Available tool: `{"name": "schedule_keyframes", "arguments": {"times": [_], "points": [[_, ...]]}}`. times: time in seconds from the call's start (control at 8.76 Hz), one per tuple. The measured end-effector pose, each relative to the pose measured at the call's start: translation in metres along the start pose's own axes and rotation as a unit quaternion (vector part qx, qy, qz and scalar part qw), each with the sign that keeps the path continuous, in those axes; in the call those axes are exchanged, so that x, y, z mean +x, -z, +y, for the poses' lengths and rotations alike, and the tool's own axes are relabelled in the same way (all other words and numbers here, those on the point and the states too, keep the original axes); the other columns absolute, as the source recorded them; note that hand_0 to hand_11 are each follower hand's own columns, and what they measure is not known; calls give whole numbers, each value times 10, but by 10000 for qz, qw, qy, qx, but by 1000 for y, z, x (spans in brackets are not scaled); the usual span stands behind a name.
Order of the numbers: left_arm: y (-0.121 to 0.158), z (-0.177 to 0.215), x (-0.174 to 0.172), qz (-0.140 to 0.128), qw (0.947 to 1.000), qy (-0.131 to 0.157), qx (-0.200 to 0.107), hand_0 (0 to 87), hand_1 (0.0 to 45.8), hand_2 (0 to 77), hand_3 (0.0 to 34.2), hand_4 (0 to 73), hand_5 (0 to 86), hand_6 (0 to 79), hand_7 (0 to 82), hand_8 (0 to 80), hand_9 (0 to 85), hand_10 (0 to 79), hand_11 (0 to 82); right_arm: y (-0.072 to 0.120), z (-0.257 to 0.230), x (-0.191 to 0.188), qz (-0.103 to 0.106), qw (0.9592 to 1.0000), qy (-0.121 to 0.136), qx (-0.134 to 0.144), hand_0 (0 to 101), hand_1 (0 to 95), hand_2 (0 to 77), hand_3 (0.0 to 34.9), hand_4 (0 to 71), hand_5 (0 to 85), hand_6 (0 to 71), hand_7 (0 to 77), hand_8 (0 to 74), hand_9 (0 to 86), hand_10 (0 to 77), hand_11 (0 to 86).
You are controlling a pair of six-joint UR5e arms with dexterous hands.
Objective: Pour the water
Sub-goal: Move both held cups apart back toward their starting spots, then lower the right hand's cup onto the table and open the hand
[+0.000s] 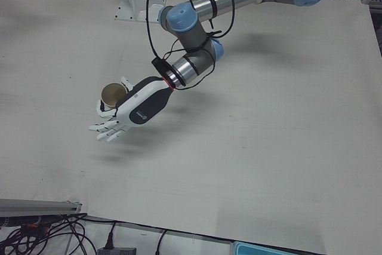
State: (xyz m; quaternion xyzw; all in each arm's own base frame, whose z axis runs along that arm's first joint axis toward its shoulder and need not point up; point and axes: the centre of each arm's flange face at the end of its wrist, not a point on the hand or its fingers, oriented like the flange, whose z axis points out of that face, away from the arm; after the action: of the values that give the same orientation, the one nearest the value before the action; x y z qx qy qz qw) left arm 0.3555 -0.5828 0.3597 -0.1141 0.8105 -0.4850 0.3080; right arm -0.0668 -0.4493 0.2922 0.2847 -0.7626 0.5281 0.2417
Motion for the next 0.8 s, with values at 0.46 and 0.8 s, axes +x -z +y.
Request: {"name": "schedule_keyframes", "arguments": {"times": [0.46, 0.8], "points": [[118, -120, 45, 507, 9975, -106, 488, 799, 207, 11, 0, 382, 485, 109, 202, 65, 49, 5, 38, 91, -148, -64, 448, 9952, 254, 834, 488, 147, 382, 0, 180, 115, 485, 622, 355, 491, 698, 720], [194, -177, 61, 780, 9939, -162, 767, 799, 207, 11, 0, 382, 485, 109, 202, 65, 49, 5, 38, 100, -226, 7, 1042, 9845, 332, 1373, 462, 175, 409, 0, 76, 267, 425, 545, 382, 524, 698, 638]]}}
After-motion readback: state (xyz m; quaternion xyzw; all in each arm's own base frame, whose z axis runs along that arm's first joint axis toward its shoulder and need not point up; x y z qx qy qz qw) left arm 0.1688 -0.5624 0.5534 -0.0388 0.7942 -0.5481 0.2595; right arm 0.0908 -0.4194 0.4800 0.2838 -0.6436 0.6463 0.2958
